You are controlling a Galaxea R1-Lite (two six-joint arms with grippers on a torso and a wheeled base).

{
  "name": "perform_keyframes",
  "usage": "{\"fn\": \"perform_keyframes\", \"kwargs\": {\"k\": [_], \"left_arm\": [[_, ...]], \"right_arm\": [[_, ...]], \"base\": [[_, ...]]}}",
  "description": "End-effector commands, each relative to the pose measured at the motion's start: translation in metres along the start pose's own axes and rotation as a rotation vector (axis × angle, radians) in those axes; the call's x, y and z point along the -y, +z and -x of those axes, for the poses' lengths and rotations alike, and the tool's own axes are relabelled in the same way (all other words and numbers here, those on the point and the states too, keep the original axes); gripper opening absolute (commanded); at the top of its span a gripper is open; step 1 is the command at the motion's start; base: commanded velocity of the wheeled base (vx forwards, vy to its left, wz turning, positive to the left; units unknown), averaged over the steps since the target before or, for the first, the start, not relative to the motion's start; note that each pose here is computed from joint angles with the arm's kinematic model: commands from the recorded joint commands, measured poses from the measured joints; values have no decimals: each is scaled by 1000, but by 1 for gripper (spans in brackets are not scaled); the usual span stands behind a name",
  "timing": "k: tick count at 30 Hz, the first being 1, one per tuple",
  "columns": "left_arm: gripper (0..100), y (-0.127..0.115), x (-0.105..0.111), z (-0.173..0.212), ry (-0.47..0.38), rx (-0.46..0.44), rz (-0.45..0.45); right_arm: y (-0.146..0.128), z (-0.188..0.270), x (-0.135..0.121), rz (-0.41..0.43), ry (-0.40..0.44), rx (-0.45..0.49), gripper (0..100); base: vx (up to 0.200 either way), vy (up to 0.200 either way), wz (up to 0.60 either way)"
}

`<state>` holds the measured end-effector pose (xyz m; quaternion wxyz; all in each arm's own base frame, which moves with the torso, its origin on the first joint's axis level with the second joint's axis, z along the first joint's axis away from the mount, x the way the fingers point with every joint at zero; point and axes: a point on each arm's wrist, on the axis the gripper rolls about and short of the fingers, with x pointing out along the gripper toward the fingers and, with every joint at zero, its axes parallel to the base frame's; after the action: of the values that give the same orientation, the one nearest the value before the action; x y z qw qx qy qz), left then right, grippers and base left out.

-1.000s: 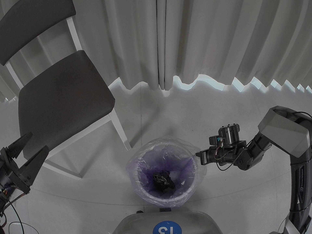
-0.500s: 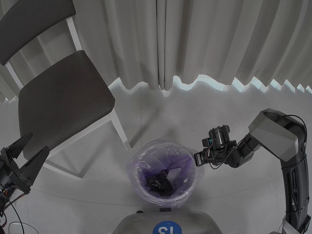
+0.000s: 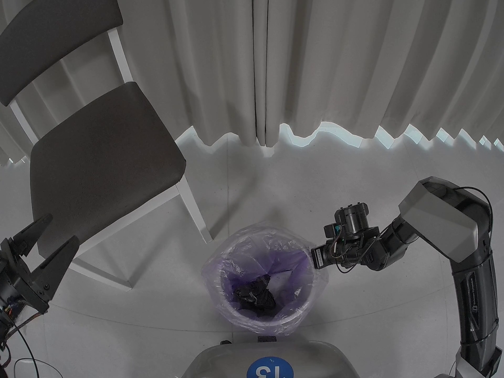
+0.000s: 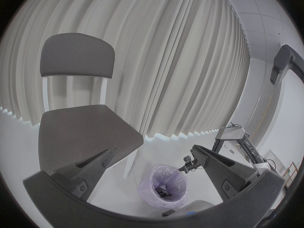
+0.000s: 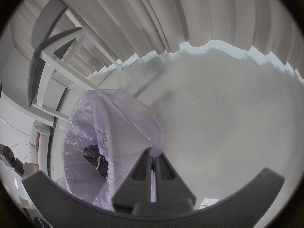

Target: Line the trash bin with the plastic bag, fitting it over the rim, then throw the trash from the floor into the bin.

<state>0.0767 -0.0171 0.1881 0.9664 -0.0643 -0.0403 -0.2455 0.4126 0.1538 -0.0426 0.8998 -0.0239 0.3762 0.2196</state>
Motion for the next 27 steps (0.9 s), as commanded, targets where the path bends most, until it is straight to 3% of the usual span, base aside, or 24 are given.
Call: {"fn": "perform_keyframes", "kwargs": {"k": [1, 4, 13, 16, 20, 21, 23, 27], "left_arm": [[100, 0, 0, 1, -1, 4, -1], [100, 0, 1, 1, -4, 4, -1], [100, -8, 2, 2, -31, -41, 15], [100, -24, 1, -1, -48, -157, 56], [100, -47, -1, -19, -88, -412, 142], [100, -47, -1, -19, -88, -412, 142], [100, -61, -9, -45, -61, -551, 182], [100, -79, -20, -77, -49, -670, 182]], "right_arm": [[-4, -2, 2, -3, -6, -14, 100], [-2, 3, 6, -9, -13, -10, 100], [1, 40, 47, -71, -92, 6, 100], [8, 69, 53, -88, -113, 35, 100], [23, 125, 51, -104, -128, 113, 100], [23, 125, 51, -104, -128, 113, 100], [31, 169, 43, -112, -134, 183, 100], [39, 223, 26, -151, -124, 296, 100]], "base": [[0, 0, 0], [0, 0, 0], [0, 0, 0], [0, 0, 0], [0, 0, 0], [0, 0, 0], [0, 0, 0], [0, 0, 0]]}}
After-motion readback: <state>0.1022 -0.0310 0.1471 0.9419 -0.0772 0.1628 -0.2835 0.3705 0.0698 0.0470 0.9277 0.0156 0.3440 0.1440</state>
